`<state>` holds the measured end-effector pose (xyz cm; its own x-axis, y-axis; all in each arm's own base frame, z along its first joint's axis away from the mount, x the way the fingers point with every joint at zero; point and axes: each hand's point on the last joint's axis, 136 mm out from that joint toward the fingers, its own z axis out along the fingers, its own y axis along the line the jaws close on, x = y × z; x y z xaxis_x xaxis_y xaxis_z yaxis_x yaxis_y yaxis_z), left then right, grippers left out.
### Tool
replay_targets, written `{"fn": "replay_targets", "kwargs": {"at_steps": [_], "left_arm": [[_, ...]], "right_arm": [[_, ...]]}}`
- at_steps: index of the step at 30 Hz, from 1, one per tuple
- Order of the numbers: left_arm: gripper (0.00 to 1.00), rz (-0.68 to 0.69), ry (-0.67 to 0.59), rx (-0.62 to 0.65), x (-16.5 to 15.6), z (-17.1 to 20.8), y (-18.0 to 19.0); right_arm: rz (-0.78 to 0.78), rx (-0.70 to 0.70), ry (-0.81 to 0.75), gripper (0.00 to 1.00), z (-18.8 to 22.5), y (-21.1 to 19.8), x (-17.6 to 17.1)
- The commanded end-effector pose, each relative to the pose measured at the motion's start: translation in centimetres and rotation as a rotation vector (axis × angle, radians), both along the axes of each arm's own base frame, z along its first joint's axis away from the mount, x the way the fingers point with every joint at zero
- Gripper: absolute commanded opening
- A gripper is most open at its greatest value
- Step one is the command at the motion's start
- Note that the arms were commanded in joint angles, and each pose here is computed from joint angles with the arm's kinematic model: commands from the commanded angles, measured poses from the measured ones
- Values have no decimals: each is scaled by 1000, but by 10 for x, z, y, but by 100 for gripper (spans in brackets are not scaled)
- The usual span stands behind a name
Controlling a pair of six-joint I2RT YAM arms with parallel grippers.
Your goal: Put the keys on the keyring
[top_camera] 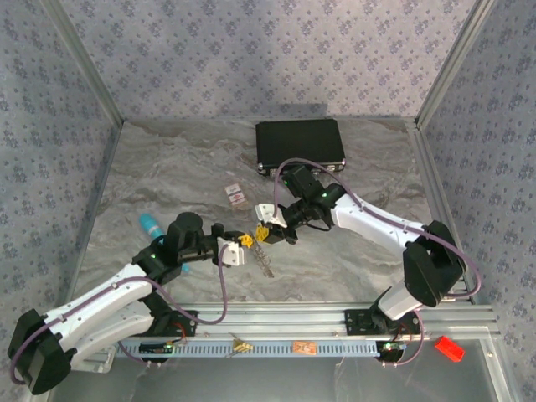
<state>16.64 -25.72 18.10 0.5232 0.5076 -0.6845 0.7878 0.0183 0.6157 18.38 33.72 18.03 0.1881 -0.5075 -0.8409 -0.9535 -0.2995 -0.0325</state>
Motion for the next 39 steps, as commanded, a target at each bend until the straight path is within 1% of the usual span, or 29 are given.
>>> {"fn": "replay_targets", "kwargs": {"at_steps": [1, 5, 6, 14, 20, 21, 24, 25, 28, 32, 36, 38, 39], "left_arm": [[0, -91, -22, -3, -15, 11, -7], [0, -103, -28, -8, -18, 13, -8], [0, -104, -30, -10, -18, 14, -8], [0, -99, -36, 10, -18, 11, -6], [0, -37, -54, 24, -8, 6, -2], [0, -21, -57, 19, -5, 7, -2], [0, 17, -61, -1, 0, 9, 0], [3, 25, -58, -6, 1, 9, 0], [19, 44, -45, -24, 1, 10, 2], [23, 73, -20, -37, 0, 10, 7], [32, 119, 14, -51, -1, 11, 15], [34, 162, 50, -76, 0, 14, 19], [36, 200, 100, -111, 1, 19, 21]], "right_arm": [[14, 46, -1, 0, 18, 6, 7], [18, 32, 25, 0, 13, 5, 5], [21, 51, 7, 0, 23, 9, 9], [25, 56, 6, 0, 26, 8, 9], [25, 134, -12, 0, 45, 7, 10], [20, 121, 13, 0, 35, 4, 7], [15, 129, 17, 0, 36, 3, 7], [14, 132, 18, 0, 36, 4, 6], [4, 138, 18, 0, 36, 4, 8], [-7, 149, 11, 0, 38, 4, 9], [-13, 153, 6, 0, 38, 3, 10], [-18, 152, -1, 0, 38, 3, 11], [-19, 151, -4, 0, 38, 4, 11]]}}
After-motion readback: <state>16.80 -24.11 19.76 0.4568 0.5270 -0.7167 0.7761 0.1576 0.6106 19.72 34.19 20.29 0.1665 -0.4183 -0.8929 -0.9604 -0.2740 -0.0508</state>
